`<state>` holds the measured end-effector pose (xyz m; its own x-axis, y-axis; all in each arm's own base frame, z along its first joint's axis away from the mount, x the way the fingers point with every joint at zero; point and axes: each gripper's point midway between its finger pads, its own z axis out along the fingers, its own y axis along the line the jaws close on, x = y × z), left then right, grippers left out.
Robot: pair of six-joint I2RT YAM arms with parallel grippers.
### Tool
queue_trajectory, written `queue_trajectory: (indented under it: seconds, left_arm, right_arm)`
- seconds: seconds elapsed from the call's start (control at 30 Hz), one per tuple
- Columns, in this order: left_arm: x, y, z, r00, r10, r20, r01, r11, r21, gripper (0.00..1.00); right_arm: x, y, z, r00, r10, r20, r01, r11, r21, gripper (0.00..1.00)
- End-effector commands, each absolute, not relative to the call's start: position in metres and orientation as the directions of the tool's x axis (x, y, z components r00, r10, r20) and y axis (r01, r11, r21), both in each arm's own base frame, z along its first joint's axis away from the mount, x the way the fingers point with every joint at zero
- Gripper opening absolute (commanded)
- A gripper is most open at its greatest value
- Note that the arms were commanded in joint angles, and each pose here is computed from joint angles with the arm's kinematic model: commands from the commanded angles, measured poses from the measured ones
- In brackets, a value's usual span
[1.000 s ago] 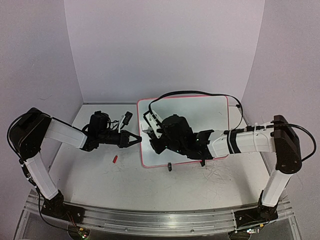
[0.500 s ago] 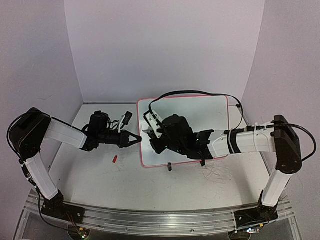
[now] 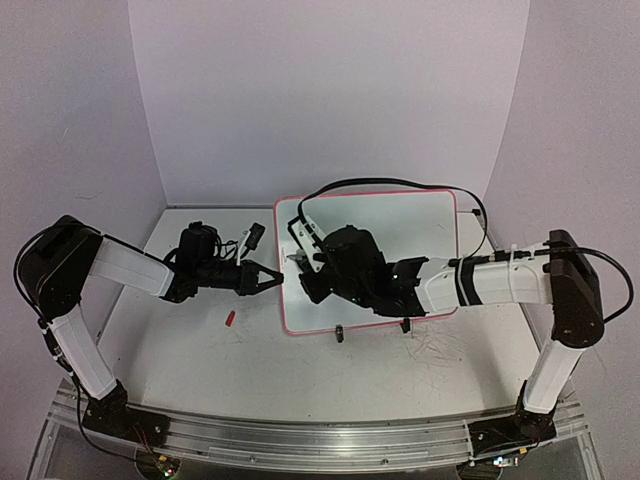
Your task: Write a sentence on the whiteboard
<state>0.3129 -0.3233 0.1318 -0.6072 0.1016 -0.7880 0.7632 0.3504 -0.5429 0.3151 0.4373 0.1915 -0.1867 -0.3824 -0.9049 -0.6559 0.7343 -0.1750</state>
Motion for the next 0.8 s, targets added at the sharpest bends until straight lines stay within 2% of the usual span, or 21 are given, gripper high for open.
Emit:
queue_trajectory:
  seconds: [0.0,0.77]
  left_arm:
    - [0.3117,-0.3272,0.1602,-0.534,0.087,-0.841,0.817,0.308,-0.487,0.00]
    - [0.3117,-0.3274,0.1602,-0.533,0.089,-0.842,0.818,0.308,-0.485,0.00]
  right_arm:
    - [0.3308,0.4313,0.2116,-0.170,-0.354,-0.920,-0.592,0.783,-0.192,0.00]
    - [0.3395,0.4267,0.2213,-0.156,-0.344,-0.926,-0.556,0.805,-0.206,0.00]
